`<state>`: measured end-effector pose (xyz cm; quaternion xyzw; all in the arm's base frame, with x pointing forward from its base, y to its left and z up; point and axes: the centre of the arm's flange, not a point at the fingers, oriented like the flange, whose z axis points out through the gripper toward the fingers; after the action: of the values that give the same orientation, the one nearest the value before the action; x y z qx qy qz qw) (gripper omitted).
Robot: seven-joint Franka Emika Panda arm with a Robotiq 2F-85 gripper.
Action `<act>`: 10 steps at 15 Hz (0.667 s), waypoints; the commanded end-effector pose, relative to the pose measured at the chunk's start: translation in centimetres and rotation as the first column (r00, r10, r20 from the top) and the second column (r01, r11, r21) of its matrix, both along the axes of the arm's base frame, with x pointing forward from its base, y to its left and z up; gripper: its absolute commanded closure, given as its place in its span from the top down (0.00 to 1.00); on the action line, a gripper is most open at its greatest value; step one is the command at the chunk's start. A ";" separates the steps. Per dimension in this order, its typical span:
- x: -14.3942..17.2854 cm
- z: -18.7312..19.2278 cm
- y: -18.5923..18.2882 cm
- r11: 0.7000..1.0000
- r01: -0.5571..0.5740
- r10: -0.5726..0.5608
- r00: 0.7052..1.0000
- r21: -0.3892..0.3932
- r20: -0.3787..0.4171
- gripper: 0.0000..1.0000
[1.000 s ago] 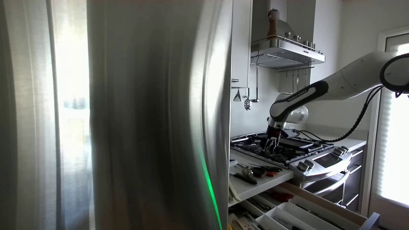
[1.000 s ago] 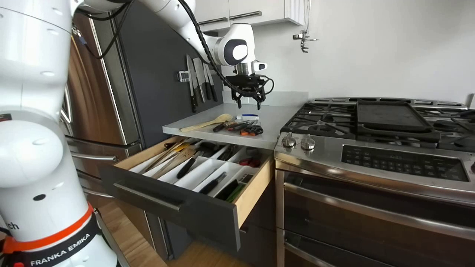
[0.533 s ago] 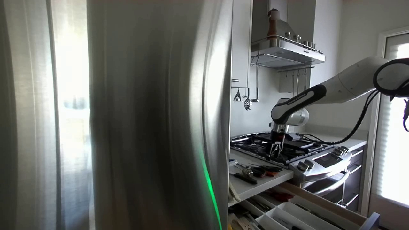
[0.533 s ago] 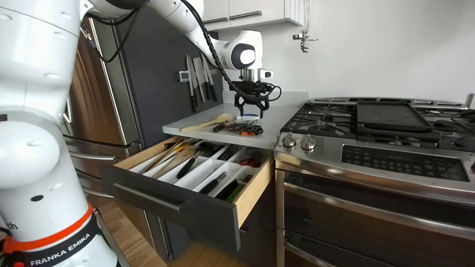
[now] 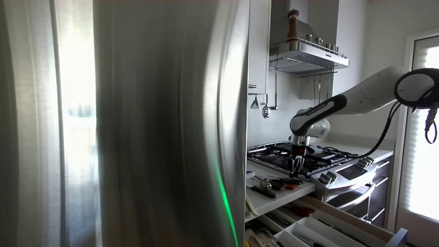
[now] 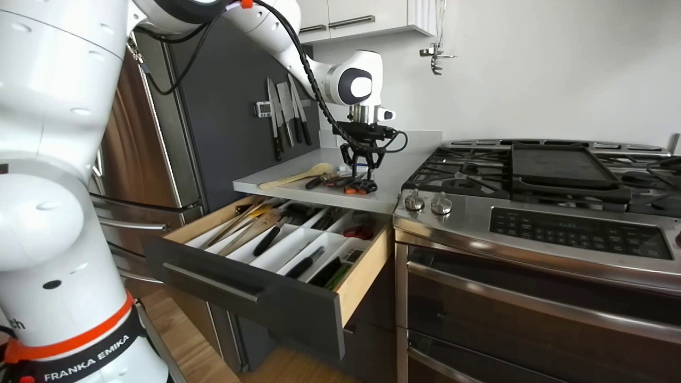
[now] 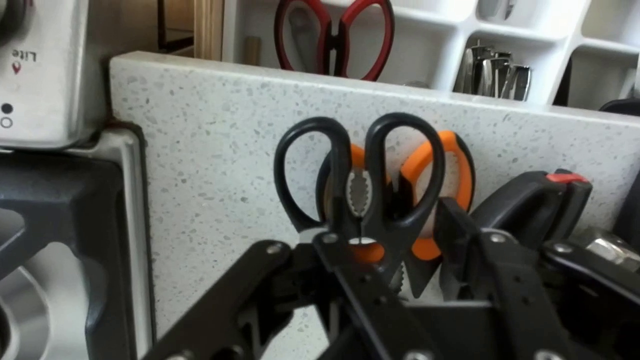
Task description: Pick up the black scissors at the far right and place it in the second compartment of the drawer
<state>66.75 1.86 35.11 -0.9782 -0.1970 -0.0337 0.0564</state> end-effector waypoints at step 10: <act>1.4 -2.2 -1.1 1.000 0.001 0.000 0.998 0.004 -0.066 0.47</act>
<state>67.41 1.34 33.46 -0.9791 -0.1932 -0.0176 0.0610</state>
